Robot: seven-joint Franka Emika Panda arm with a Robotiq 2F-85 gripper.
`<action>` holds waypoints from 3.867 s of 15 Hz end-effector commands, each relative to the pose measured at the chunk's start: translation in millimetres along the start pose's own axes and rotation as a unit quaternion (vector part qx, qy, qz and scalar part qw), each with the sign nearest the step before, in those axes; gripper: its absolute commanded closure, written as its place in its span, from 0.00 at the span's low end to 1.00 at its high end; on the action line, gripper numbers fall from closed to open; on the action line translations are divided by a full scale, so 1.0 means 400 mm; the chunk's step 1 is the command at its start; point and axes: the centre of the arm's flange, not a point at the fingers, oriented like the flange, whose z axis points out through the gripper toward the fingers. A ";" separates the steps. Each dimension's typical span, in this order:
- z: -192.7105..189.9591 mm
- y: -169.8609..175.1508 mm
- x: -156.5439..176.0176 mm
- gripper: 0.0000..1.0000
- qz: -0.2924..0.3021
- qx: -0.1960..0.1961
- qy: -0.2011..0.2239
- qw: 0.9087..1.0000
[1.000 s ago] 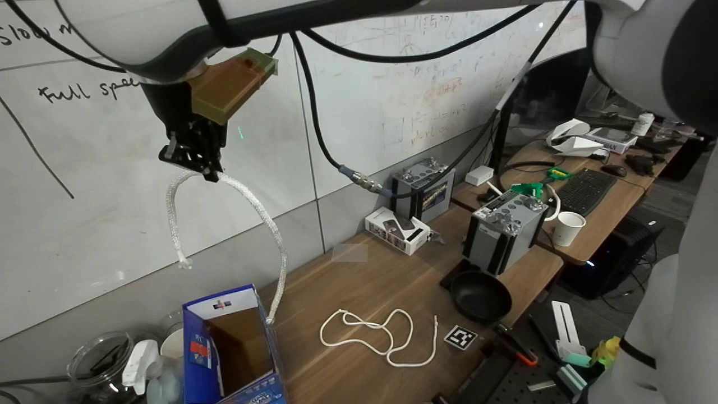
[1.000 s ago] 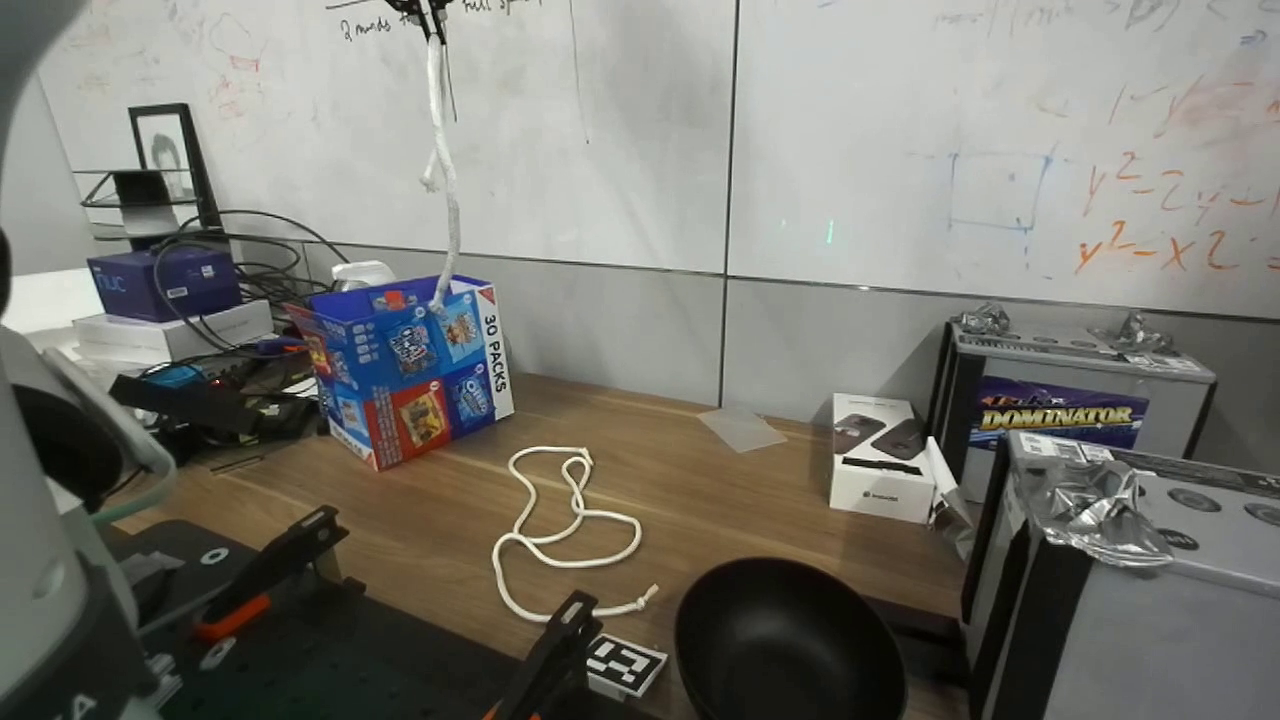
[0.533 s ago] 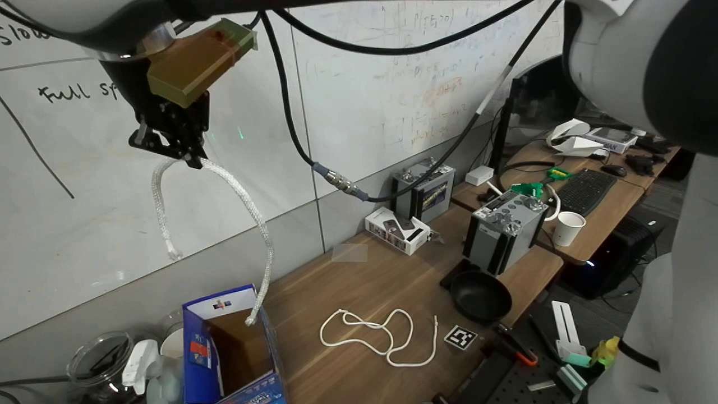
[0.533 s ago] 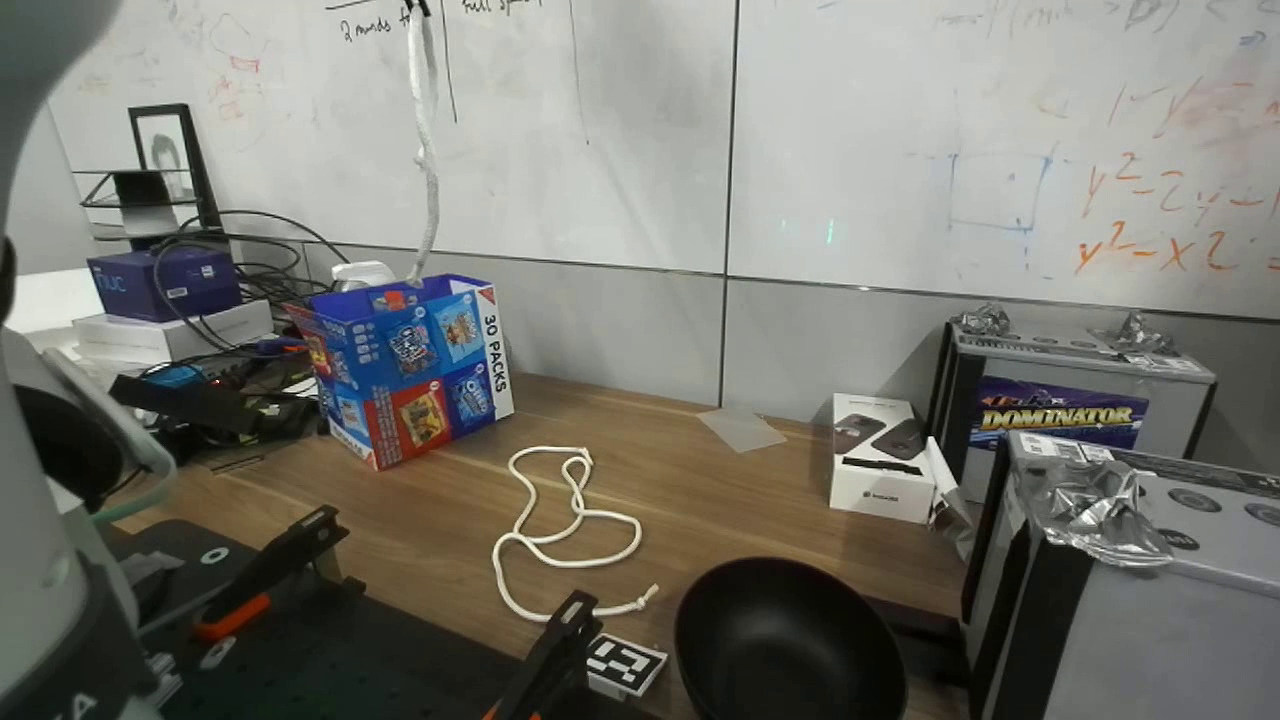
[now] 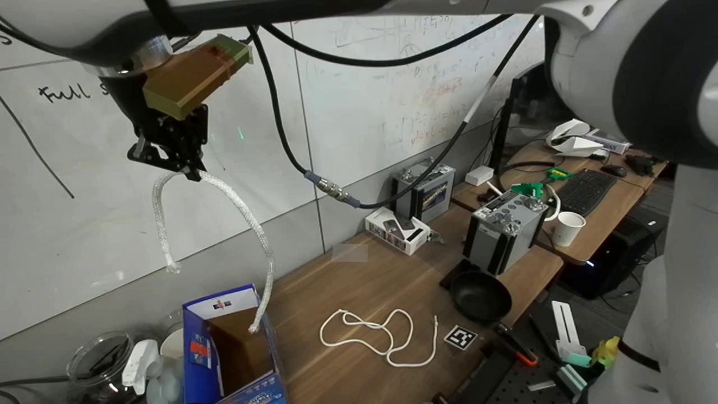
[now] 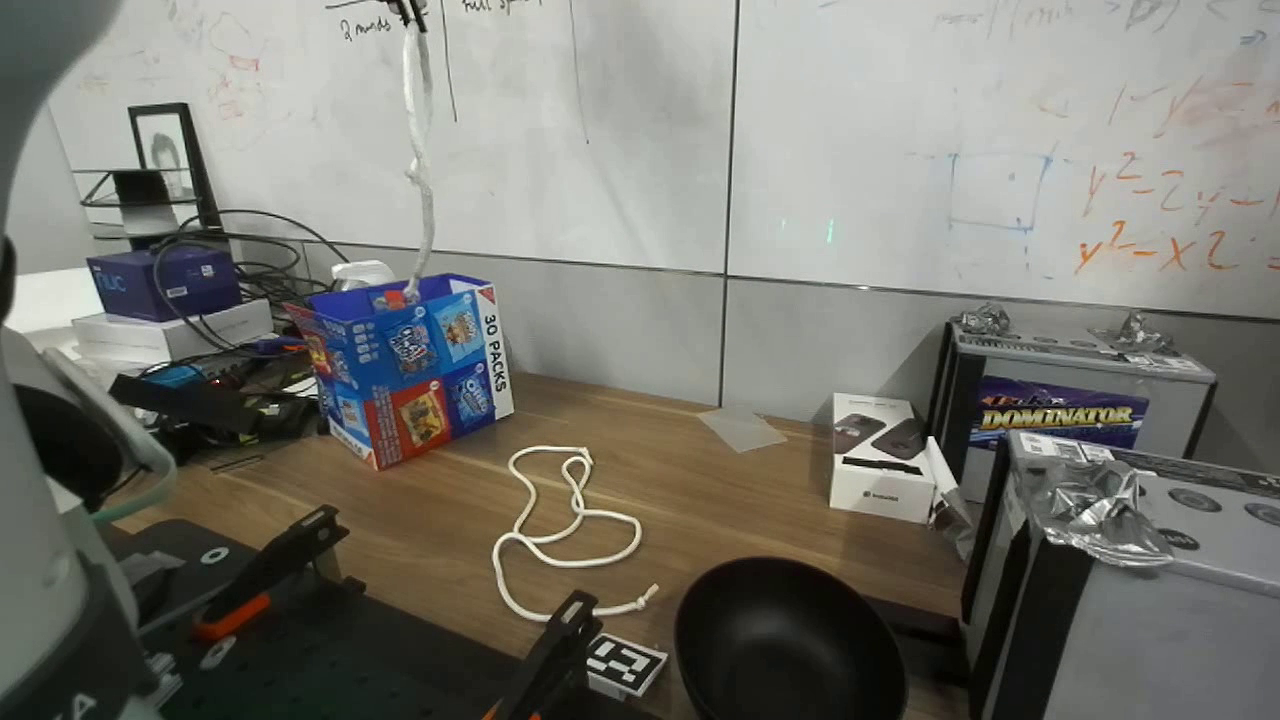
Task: Put the two white ropes inside the blue box
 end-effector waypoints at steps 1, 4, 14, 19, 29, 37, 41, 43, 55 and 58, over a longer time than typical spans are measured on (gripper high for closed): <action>0.009 0.003 0.029 0.96 0.005 0.030 0.001 1.000; 0.042 -0.007 0.041 0.96 0.021 0.046 -0.016 0.999; 0.170 -0.023 0.046 0.97 0.100 0.082 -0.060 0.990; 0.200 -0.058 0.039 0.97 0.132 0.098 -0.077 0.983; 0.318 -0.039 0.033 0.97 0.197 0.104 -0.115 0.968; 0.355 -0.021 0.024 0.49 0.208 0.101 -0.126 0.965; 0.349 -0.028 0.011 0.18 0.205 0.092 -0.131 0.966; 0.357 -0.047 -0.031 0.05 0.180 0.081 -0.159 0.967; 0.420 0.108 -0.429 0.00 0.046 0.015 -0.182 0.982; 0.529 0.181 -0.494 0.00 0.043 0.005 -0.151 0.988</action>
